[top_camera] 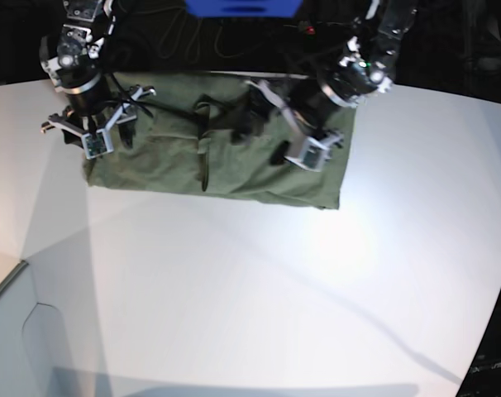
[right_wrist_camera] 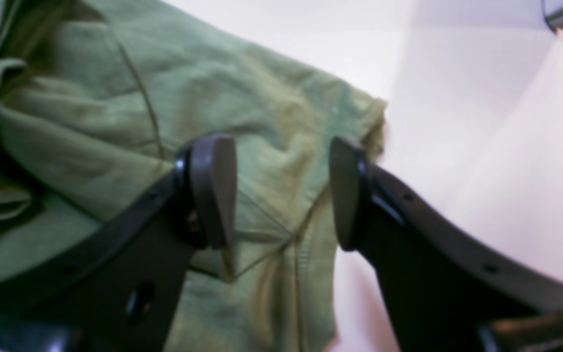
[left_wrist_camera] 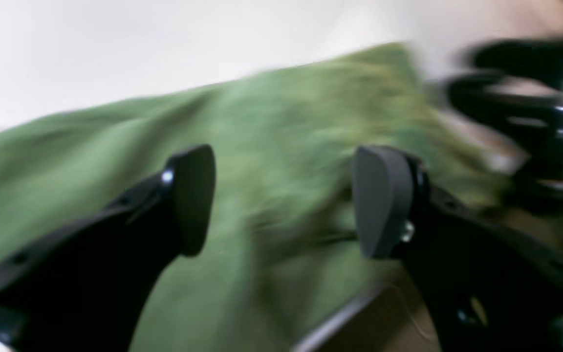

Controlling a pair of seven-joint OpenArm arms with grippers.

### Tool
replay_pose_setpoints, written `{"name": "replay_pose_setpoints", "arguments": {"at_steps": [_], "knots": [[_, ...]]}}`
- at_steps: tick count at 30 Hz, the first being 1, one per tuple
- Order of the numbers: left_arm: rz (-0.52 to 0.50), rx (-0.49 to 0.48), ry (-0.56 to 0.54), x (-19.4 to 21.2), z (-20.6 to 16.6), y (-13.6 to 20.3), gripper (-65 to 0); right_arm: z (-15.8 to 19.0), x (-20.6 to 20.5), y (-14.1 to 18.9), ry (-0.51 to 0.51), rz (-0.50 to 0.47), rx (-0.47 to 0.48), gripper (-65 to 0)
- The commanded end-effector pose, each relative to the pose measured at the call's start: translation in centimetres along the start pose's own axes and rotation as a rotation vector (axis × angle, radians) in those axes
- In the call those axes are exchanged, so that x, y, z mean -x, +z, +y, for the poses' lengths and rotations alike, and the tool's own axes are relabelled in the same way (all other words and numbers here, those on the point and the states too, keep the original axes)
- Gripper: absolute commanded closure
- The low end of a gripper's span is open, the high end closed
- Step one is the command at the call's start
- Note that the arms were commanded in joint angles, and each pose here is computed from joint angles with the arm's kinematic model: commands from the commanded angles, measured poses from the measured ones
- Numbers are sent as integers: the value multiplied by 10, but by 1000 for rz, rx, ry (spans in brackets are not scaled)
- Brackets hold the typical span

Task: Layout the t-shirt on the table in an organized manner, then fold the t-shirt properly
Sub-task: 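Press and smooth the folded t-shirt with both grippers, then release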

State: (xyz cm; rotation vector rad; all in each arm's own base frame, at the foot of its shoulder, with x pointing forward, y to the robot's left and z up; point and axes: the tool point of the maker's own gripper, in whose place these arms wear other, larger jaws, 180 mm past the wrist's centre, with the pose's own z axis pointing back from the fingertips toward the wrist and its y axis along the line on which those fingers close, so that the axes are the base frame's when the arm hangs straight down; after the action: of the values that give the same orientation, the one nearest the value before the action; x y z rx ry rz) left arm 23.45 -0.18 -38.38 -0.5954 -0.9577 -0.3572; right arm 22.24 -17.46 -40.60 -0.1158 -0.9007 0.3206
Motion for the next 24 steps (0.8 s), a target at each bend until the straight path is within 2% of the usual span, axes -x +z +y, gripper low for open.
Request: {"name": "replay_pose_setpoints", "arguments": {"at_steps": [1,3,6,12,17,22,24], "knots": [[-24,-15,14,-5,7,0,-429,-6,-13,3,-1,-49,13,-307],[10,-47,36,10,22,-1,-429,-13,-9,5,-6,-39,31,-307],[51,-37,53,25,22,-7,-429,-20,-5,7,-11,-31,52,-309],[153,158,27,58,-50,-32,-429,-38,-2,9,-28,-26,103,-334],[185,305,-53,63,-97,-41,-429,-33,8,5,-43,-3,86,-346],[180,301,-89,57,-88,-40,-429,-24,19,-11,-86,24,52,-366],[176,260,-89,55,-70,-37,-429,-19,28,-18,-106,44,34,-373]]}}
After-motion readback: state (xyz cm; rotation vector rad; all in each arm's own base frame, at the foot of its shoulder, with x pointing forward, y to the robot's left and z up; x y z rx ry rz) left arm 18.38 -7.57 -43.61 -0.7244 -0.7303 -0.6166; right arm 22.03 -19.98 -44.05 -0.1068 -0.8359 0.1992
